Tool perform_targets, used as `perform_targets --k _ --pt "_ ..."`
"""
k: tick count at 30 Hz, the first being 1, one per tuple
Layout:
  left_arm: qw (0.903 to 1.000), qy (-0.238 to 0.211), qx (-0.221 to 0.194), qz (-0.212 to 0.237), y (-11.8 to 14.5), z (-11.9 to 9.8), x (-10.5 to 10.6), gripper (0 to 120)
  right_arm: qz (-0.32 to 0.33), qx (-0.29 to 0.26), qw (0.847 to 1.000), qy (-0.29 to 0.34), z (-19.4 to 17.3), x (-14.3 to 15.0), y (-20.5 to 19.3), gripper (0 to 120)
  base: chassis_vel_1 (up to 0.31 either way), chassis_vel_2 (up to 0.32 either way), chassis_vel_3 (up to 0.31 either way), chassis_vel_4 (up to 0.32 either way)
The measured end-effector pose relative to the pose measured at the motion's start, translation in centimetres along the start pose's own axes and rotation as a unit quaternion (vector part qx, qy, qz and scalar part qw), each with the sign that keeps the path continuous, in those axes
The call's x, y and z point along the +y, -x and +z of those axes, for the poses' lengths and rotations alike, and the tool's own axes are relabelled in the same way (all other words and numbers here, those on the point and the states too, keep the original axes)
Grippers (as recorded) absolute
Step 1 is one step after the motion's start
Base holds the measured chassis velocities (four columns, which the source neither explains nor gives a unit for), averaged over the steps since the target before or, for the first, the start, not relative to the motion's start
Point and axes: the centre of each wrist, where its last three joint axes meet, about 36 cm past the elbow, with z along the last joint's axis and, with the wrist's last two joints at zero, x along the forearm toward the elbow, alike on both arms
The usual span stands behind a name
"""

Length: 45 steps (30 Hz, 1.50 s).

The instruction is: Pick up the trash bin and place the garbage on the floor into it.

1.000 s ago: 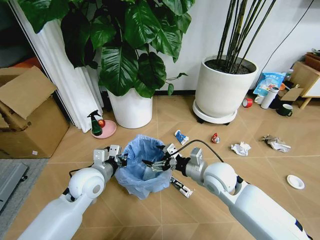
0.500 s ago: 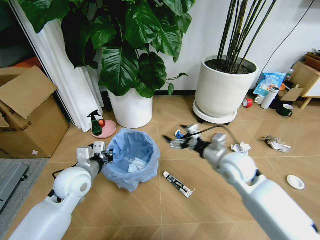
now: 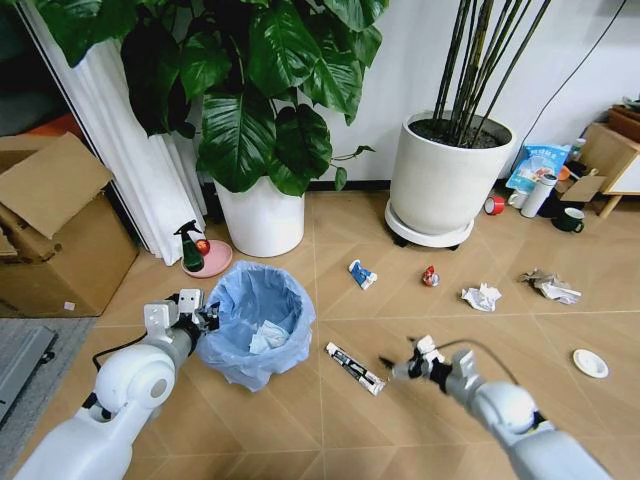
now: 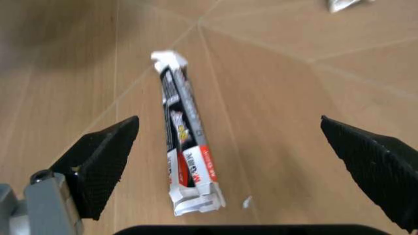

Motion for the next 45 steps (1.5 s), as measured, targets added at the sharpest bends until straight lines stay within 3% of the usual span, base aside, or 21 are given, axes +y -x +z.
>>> perform_targets --k 9,16,32,36,45 --pt "1.0 0.007 -0.006 0.002 -1.0 -0.6 -0.2 0 -0.027 0.023 0.999 0.01 2.8 2.7 7.9 100 0.0 0.0 0.0 0.0" --pt "0.9999 0.007 -0.007 0.002 -1.2 -0.6 -0.2 0 -0.023 0.04 0.999 0.016 4.1 3.0 9.5 96 0.0 0.0 0.0 0.0" --pt "0.9999 0.006 -0.009 0.004 -1.2 -0.6 -0.3 0 -0.005 0.042 0.999 0.023 4.9 2.4 10.0 39 0.0 0.0 0.0 0.0" --pt "0.9999 0.008 -0.009 0.004 -1.2 -0.6 -0.3 0 -0.003 0.042 0.999 0.028 5.1 2.4 10.1 20 0.0 0.0 0.0 0.0" --pt "0.9999 0.007 -0.01 0.005 -1.2 -0.6 -0.4 0 0.012 0.024 0.999 0.039 4.5 2.3 9.6 4 0.0 0.0 0.0 0.0"
